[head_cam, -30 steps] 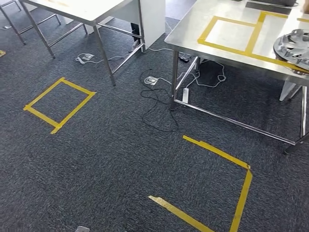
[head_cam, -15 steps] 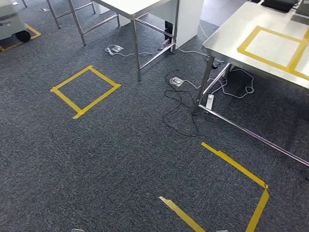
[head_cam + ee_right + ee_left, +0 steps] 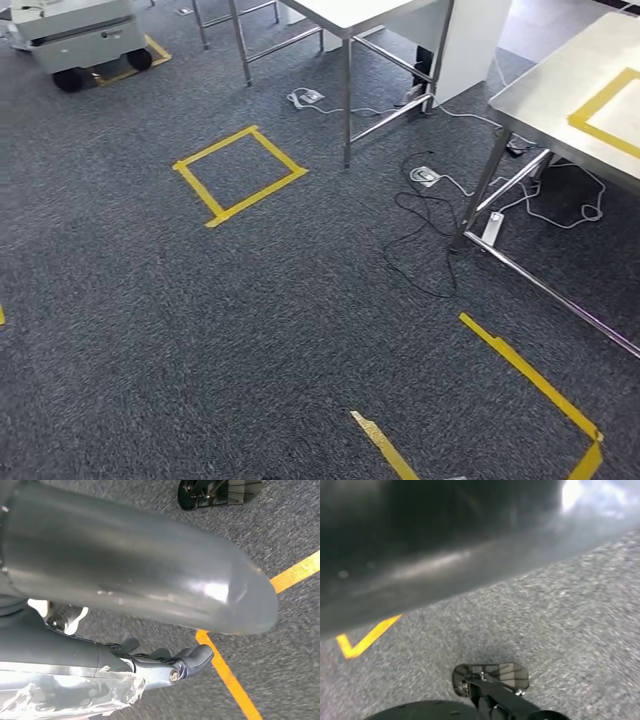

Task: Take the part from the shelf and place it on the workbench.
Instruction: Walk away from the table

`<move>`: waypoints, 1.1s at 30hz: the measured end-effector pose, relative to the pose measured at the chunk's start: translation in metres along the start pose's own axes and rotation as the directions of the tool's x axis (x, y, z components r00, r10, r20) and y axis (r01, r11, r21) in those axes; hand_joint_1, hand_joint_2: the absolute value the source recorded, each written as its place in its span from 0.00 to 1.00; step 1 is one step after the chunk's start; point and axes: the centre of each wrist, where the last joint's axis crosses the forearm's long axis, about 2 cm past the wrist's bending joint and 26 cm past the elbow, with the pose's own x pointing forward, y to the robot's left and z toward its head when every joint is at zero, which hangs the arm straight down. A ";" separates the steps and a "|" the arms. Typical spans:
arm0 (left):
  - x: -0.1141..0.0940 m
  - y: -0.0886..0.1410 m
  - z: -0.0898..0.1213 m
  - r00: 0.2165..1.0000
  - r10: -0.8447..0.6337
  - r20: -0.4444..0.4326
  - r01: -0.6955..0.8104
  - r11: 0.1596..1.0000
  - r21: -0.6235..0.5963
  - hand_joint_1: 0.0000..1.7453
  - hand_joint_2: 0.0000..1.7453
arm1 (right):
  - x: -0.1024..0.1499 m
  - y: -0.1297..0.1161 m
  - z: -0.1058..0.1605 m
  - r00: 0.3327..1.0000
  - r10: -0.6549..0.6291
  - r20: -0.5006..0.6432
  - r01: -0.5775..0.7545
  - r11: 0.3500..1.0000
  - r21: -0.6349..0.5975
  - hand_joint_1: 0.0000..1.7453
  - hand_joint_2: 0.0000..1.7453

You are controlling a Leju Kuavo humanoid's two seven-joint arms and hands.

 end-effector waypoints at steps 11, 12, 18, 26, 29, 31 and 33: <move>-0.001 0.001 0.001 1.000 0.001 -0.004 -0.001 1.000 0.007 0.00 0.00 | 0.004 0.001 -0.001 1.000 0.018 -0.019 -0.018 1.000 0.015 0.00 0.00; -0.001 0.001 0.001 1.000 0.001 -0.005 -0.001 1.000 0.009 0.00 0.00 | 0.003 0.001 0.000 0.999 0.025 -0.031 -0.024 1.000 0.020 0.00 0.00; -0.007 0.002 0.005 0.998 -0.005 -0.056 0.006 1.000 0.010 0.00 0.00 | -0.001 0.003 0.002 0.998 0.060 -0.006 -0.059 0.997 0.040 0.00 0.00; -0.012 0.000 0.009 0.998 -0.037 -0.056 0.035 0.999 -0.031 0.00 0.00 | -0.002 0.003 0.002 0.996 0.086 0.007 -0.086 0.995 0.049 0.00 0.00; -0.008 -0.001 0.007 0.998 -0.039 -0.045 0.037 0.999 -0.037 0.00 0.00 | -0.005 0.003 0.003 0.996 0.089 -0.003 -0.088 0.995 0.050 0.00 0.00; -0.009 -0.001 0.007 0.998 -0.040 -0.046 0.038 0.999 -0.039 0.00 0.00 | -0.006 0.003 0.003 0.996 0.089 -0.002 -0.088 0.995 0.052 0.00 0.00; -0.009 -0.001 0.008 0.998 -0.040 -0.047 0.038 0.998 -0.039 0.00 0.00 | -0.005 0.003 0.003 0.996 0.087 0.004 -0.087 0.995 0.055 0.00 0.00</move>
